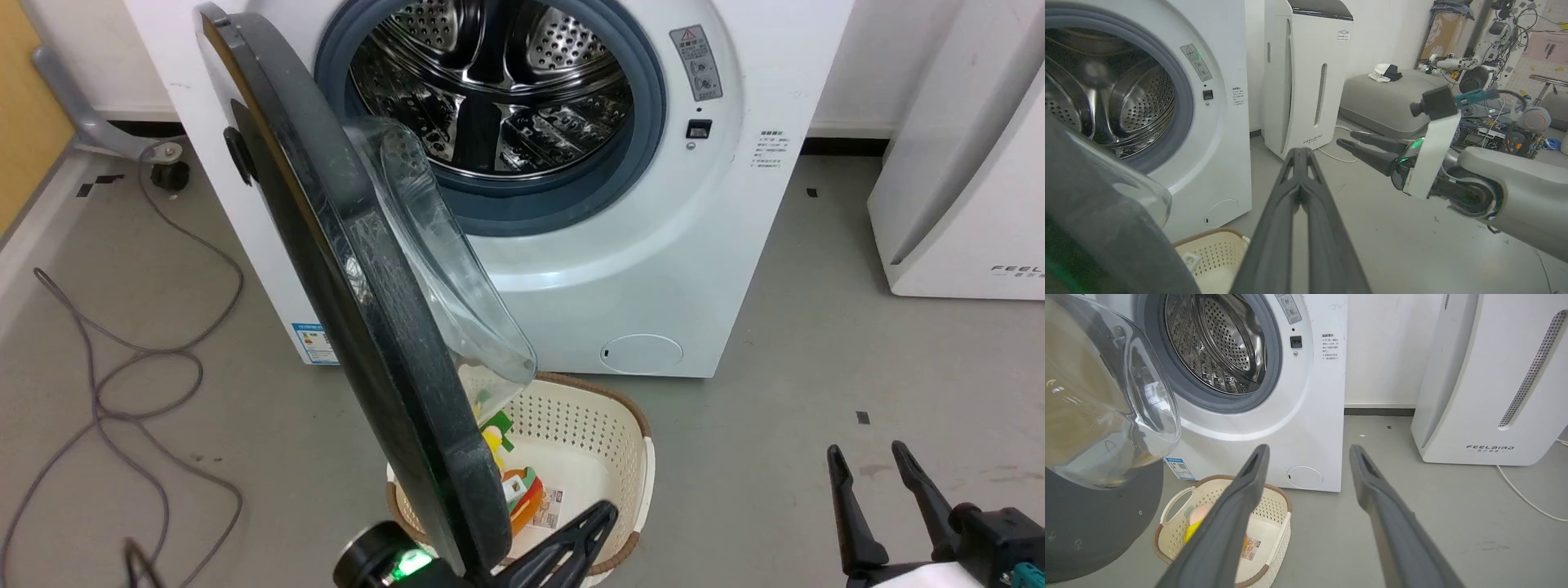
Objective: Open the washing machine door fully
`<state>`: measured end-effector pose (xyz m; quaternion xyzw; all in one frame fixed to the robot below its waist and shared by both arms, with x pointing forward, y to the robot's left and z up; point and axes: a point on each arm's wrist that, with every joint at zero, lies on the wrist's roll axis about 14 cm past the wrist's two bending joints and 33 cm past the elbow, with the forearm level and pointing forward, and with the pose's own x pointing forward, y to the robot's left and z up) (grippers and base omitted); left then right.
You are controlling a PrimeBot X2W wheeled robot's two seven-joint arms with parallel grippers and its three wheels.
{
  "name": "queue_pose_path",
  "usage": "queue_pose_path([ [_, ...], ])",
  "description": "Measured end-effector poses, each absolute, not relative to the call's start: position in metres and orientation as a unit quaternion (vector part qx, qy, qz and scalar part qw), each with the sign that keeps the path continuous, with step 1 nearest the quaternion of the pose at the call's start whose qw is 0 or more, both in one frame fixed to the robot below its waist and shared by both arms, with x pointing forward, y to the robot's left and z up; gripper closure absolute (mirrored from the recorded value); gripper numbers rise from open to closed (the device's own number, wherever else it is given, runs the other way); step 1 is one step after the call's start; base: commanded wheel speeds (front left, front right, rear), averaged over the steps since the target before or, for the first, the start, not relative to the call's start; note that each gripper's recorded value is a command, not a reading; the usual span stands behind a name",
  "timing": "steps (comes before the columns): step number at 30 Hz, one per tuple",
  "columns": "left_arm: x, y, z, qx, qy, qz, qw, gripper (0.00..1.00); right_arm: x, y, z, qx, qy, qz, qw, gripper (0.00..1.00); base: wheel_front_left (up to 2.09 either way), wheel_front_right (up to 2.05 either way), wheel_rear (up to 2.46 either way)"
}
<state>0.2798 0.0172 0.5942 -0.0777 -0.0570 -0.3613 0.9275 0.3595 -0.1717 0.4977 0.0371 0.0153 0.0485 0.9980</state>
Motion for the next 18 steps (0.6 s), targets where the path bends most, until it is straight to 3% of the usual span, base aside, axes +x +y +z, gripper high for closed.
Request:
queue_pose_path([
  [7, 0.291, 0.018, 0.544, -0.064, 0.014, -0.34, 0.938, 1.0, 0.358, -0.17, 0.493, 0.038, 0.025, 0.05, 0.998, 0.0, 0.0, 0.0, 0.0],
  [18, 0.331, 0.036, 0.538, -0.053, -0.007, -0.277, 0.959, 1.0, 0.356, -0.173, 0.488, 0.044, 0.032, 0.045, 0.998, 0.0, 0.0, 0.0, 0.0],
])
